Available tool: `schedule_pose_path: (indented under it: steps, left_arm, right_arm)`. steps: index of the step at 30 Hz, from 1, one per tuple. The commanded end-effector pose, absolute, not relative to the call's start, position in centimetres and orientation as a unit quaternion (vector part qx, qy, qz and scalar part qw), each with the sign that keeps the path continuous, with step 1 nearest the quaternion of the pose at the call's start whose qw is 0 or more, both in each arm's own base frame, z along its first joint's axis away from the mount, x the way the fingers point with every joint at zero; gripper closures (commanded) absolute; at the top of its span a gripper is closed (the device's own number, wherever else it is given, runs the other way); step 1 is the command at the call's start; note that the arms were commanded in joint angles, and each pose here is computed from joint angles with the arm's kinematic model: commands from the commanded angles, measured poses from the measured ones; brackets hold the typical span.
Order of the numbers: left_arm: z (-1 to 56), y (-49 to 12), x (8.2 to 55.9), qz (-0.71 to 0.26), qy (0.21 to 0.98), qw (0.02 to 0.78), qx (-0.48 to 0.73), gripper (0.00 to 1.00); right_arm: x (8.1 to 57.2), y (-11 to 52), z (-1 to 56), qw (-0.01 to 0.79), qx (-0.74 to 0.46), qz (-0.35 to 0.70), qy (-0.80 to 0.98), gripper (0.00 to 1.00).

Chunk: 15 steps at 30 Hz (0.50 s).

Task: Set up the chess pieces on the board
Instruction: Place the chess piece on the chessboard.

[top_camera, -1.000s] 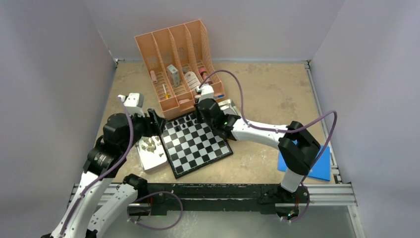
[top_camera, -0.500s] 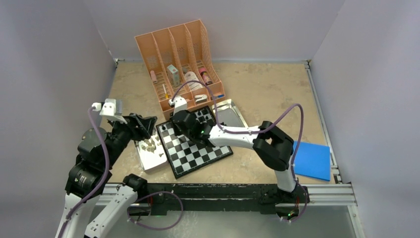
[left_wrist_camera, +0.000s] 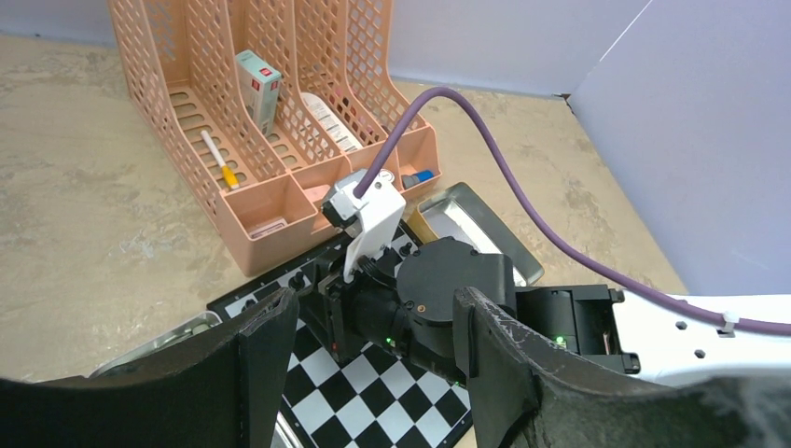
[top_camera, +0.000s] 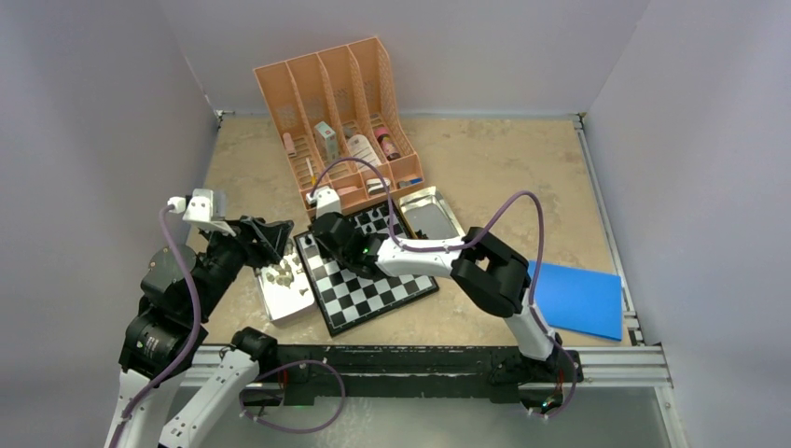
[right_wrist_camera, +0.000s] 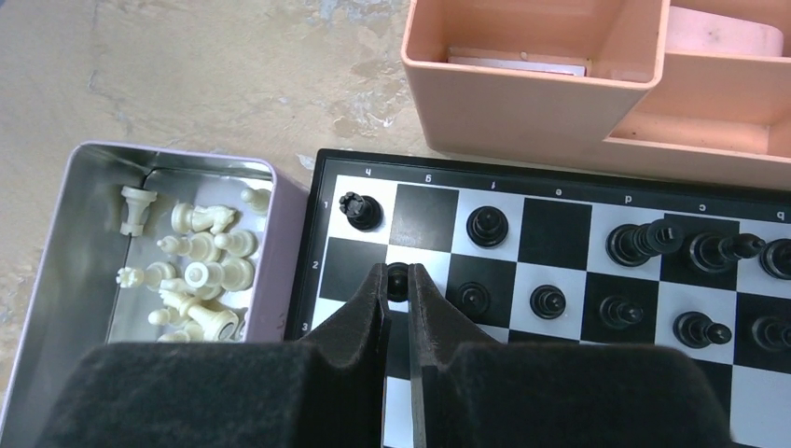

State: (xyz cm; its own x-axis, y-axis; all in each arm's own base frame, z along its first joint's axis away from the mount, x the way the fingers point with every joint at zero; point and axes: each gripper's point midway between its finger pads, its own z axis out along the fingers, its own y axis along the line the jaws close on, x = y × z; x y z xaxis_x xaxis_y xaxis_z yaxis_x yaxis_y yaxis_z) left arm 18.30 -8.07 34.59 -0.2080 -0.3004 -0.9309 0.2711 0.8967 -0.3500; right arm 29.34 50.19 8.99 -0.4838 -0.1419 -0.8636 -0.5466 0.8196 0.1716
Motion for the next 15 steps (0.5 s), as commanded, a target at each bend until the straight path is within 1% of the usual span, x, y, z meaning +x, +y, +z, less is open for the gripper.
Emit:
schedule_pose_path:
  steps: [1, 15]
  left_arm:
    - [36.3, -7.7, 17.9, -0.23, 0.726, 0.648, -0.015, 0.39]
    - [36.1, -7.6, 18.0, -0.227, 0.727, 0.647, -0.015, 0.39]
  right_arm:
    - [30.2, 51.1, 10.8, 0.49, -0.2, 0.213, 0.821, 0.93]
    - [29.8, 51.0, 8.4, 0.478, -0.21, 0.194, 0.83, 0.93]
